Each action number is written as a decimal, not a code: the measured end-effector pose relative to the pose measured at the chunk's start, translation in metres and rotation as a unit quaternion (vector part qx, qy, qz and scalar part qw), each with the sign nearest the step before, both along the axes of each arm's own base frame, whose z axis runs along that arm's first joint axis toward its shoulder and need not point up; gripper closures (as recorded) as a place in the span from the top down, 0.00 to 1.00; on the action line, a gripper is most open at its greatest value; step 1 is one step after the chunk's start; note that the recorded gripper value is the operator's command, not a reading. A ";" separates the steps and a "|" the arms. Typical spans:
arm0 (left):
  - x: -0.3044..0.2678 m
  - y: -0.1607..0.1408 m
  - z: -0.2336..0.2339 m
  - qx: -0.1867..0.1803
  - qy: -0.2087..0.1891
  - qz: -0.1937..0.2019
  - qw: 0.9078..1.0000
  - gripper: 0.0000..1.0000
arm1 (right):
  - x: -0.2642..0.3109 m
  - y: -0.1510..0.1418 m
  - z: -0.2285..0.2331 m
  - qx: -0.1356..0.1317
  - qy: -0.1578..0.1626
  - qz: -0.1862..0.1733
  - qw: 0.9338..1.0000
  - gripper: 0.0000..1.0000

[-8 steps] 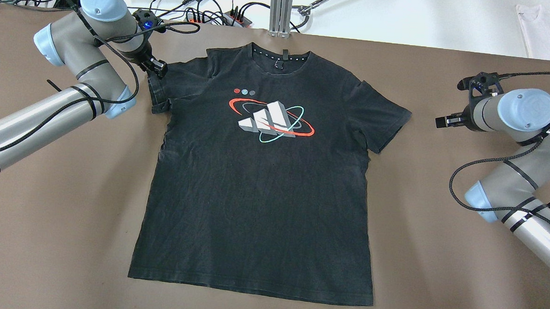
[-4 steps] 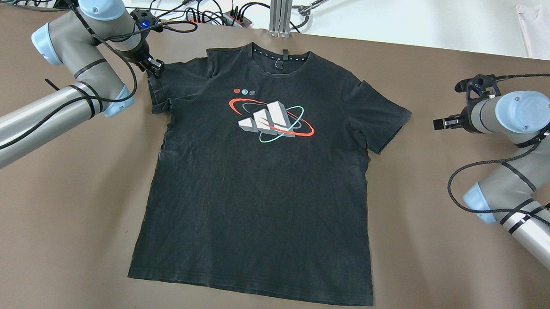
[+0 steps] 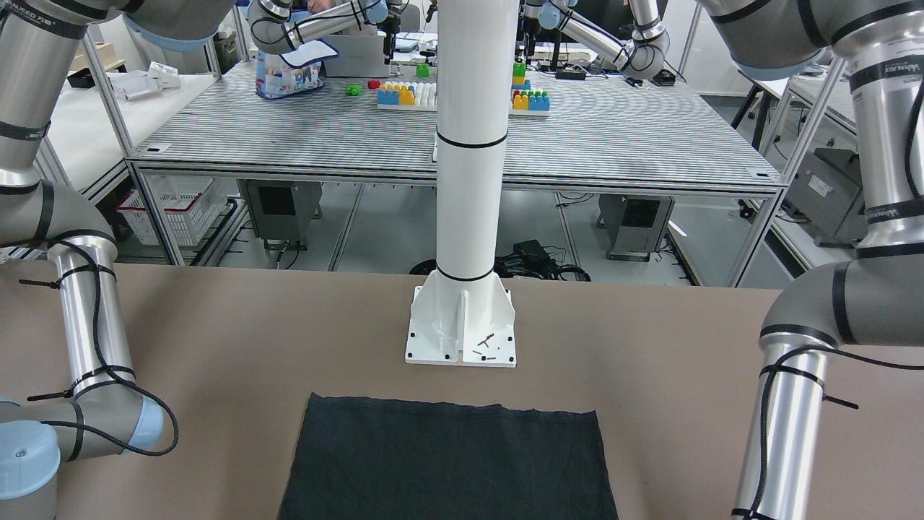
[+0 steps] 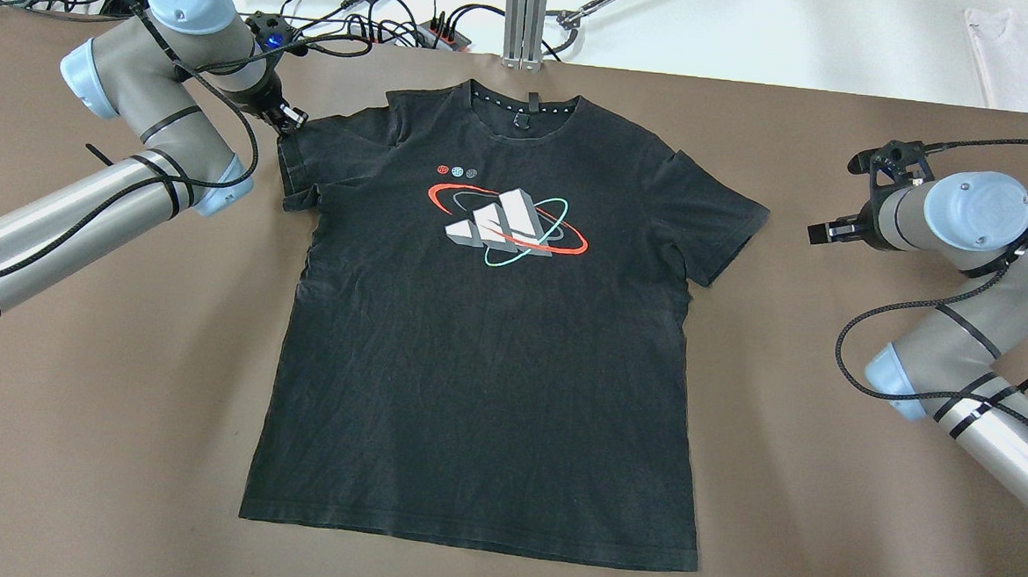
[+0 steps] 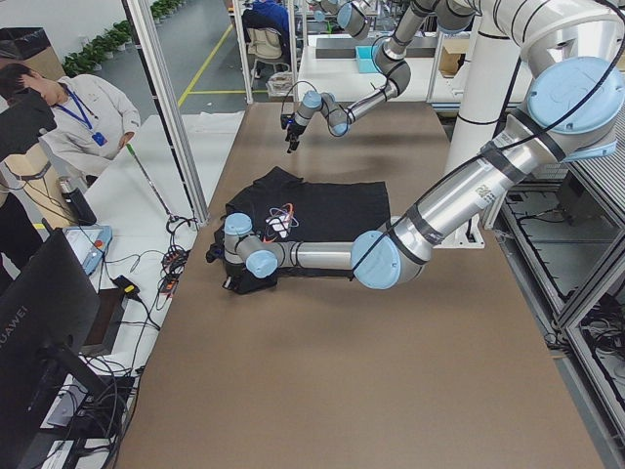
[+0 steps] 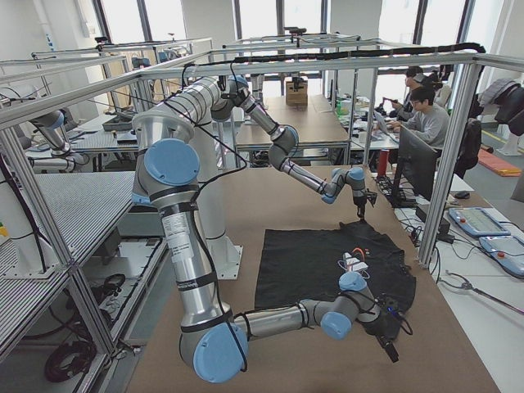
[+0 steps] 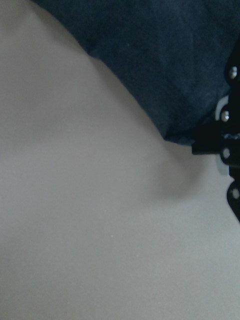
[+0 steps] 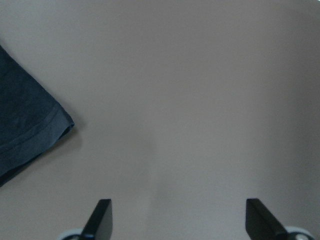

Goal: Fold clothes
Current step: 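Move both grippers in toward the shirt's sleeves, then fold the sleeve nearest the left gripper inward onto the shirt's chest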

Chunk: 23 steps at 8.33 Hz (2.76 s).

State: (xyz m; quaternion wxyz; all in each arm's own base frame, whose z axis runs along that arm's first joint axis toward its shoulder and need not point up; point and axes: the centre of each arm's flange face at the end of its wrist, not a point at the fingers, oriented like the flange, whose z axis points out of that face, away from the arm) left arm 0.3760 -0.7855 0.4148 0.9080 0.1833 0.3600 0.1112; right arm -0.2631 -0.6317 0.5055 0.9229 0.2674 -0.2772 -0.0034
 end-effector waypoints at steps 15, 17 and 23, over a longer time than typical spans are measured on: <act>0.182 0.110 -0.216 -0.072 0.145 -0.202 0.966 1.00 | -0.021 0.009 -0.001 -0.002 -0.004 -0.012 1.000 0.94; 0.194 0.122 -0.227 -0.069 0.154 -0.200 0.965 1.00 | -0.024 0.008 -0.007 -0.013 -0.019 0.005 1.000 0.94; 0.208 0.147 -0.252 -0.073 0.180 -0.192 0.962 1.00 | -0.073 -0.028 -0.045 -0.055 -0.112 0.079 0.989 0.92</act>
